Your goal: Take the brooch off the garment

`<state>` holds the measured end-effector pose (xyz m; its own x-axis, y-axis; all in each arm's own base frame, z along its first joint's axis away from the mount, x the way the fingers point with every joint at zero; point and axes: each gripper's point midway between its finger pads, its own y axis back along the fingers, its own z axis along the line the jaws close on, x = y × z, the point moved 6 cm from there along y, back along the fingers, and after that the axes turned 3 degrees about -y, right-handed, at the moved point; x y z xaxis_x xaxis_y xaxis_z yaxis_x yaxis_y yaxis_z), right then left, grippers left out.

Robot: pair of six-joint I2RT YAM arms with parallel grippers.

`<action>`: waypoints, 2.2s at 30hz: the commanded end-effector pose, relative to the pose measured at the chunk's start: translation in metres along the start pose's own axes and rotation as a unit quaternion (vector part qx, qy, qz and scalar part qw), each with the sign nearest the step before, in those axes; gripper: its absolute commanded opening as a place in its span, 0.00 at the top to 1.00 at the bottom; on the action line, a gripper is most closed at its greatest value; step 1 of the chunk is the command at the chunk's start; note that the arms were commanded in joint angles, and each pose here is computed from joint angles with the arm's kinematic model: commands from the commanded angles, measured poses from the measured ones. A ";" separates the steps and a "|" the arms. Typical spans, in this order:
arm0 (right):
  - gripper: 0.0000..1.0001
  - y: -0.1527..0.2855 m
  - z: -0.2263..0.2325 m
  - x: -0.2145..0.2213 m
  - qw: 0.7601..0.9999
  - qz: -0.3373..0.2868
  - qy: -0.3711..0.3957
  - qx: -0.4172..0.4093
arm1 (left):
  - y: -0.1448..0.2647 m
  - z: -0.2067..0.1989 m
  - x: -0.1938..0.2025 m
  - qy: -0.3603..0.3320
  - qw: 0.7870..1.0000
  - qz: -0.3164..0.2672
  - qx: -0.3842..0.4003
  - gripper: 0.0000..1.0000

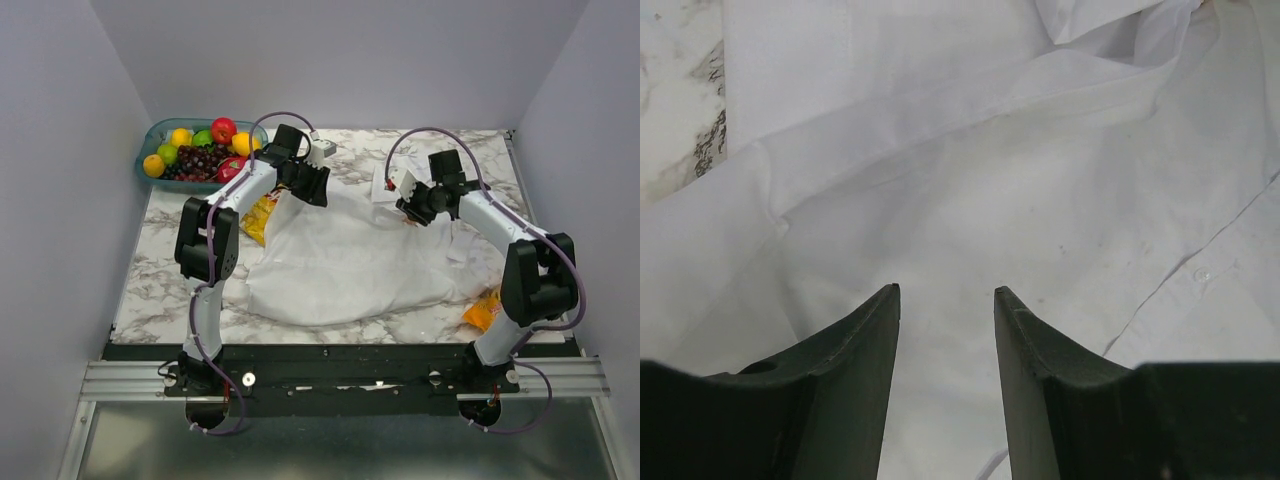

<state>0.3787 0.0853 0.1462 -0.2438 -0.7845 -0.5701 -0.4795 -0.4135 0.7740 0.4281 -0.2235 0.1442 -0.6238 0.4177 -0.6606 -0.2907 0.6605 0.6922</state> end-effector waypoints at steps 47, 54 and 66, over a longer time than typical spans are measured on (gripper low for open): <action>1.00 0.004 0.010 -0.013 0.994 -0.051 -0.063 -0.079 | 0.023 -0.048 -0.055 -0.039 0.980 -0.160 0.115 0.49; 1.00 0.028 0.030 -0.040 0.973 -0.107 -0.138 -0.148 | 0.013 -0.077 -0.082 -0.063 0.955 -0.216 0.193 0.49; 0.99 0.022 0.033 -0.042 0.964 -0.104 -0.173 -0.171 | -0.024 -0.120 -0.048 -0.071 0.938 -0.158 0.300 0.51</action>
<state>0.3496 0.1189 0.1729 -0.4209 -0.5381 -0.7303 -0.2837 -0.6866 0.6694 0.3943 -0.3213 0.2146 -0.4224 0.1575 -0.8926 -0.0759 0.9752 0.2080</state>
